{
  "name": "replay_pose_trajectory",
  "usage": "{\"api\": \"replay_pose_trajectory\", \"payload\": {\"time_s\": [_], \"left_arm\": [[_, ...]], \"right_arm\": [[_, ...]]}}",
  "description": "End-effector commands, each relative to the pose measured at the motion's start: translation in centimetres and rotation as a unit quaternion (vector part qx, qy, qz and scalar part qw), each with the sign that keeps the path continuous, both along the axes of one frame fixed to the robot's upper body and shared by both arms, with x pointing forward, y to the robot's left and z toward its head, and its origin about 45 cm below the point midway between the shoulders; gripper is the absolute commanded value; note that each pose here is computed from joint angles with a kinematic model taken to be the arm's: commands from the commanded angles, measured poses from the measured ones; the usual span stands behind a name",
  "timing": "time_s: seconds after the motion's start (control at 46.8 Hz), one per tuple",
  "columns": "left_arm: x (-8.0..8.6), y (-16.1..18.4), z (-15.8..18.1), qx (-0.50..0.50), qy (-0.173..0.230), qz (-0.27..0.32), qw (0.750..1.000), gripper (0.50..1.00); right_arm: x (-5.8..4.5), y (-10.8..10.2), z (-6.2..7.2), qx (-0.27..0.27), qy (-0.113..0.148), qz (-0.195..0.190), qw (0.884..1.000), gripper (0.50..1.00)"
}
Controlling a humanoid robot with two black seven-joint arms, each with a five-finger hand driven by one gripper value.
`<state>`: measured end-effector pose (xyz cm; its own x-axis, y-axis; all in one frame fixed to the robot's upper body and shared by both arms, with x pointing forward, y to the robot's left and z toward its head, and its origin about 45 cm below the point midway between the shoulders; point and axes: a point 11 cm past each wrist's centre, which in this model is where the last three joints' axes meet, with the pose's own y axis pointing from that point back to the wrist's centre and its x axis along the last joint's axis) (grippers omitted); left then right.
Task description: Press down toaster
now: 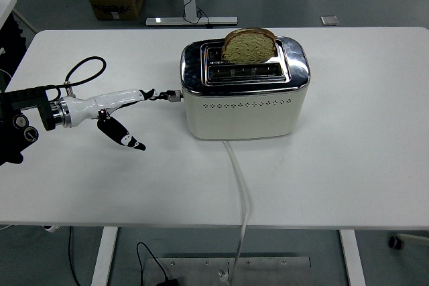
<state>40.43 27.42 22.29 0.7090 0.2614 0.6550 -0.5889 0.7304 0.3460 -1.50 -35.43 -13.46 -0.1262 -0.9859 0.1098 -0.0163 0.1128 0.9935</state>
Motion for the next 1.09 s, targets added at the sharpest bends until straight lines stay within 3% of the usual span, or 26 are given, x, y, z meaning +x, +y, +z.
{"api": "replay_pose_trajectory", "payload": {"time_s": [0.0,0.556,1.068], "left_arm": [[0.1,0.3,-0.2,0.002,0.001,0.004,1.000,1.000],[0.0,-0.4,-2.4,0.009,0.023,0.006,1.000,1.000],[-0.4,1.5,-3.6,0.018,0.038,0.029,0.999,1.000]], "right_arm": [[0.0,0.0,0.0,0.000,0.000,0.000,1.000,0.998],[0.0,0.0,0.0,0.000,0.000,0.000,1.000,0.998],[0.0,0.0,0.0,0.000,0.000,0.000,1.000,0.998]]}}
